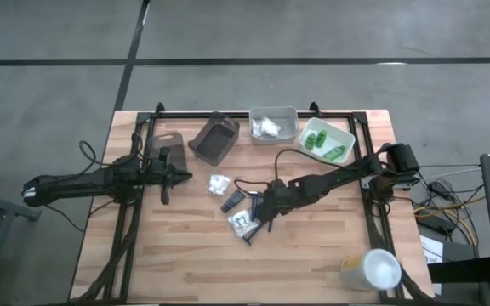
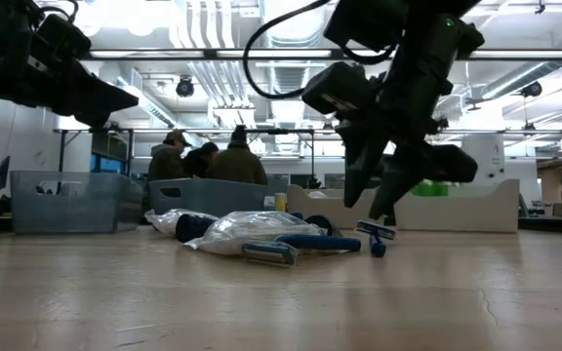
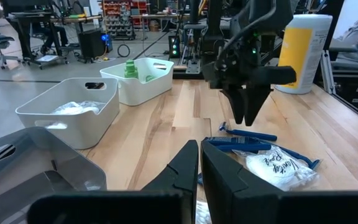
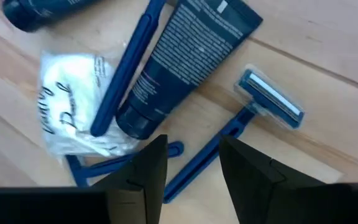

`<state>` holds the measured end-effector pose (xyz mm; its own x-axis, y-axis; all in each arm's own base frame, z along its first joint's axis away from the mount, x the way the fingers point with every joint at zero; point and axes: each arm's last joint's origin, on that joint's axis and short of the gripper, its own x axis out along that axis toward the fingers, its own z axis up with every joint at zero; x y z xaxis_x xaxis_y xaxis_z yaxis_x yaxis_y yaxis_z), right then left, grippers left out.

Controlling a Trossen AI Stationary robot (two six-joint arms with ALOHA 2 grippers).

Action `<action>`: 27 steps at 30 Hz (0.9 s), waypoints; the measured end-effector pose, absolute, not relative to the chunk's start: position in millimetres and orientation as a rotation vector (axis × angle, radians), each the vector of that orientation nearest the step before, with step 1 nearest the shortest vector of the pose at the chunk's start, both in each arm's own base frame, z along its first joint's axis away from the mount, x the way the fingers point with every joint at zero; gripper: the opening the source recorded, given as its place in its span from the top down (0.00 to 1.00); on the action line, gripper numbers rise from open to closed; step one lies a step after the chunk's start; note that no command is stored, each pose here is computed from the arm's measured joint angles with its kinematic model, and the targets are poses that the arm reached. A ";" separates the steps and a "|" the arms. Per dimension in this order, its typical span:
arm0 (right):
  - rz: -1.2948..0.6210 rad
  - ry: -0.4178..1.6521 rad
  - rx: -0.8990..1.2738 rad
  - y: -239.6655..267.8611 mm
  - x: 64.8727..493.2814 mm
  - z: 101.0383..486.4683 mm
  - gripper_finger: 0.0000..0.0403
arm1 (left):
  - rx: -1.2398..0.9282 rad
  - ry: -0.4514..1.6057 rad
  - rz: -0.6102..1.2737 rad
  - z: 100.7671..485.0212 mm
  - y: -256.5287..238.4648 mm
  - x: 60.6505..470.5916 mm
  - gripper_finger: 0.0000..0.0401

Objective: Pick & Place Travel size toiletries
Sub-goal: Put the right razor into the right black bin

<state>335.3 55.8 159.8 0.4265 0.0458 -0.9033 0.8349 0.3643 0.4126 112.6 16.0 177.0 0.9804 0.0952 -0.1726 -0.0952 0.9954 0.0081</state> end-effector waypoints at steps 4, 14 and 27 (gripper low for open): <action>-0.681 1.090 1.026 55.7 337.3 159.4 0.67 | -0.001 0.179 0.096 176.5 16.1 112.9 0.94; -0.639 1.044 1.044 57.3 354.5 150.5 0.72 | -0.001 0.179 0.096 176.4 16.1 113.0 0.94; -0.505 1.170 0.926 56.6 335.6 131.1 0.74 | -0.001 0.179 0.096 176.4 16.1 113.1 0.94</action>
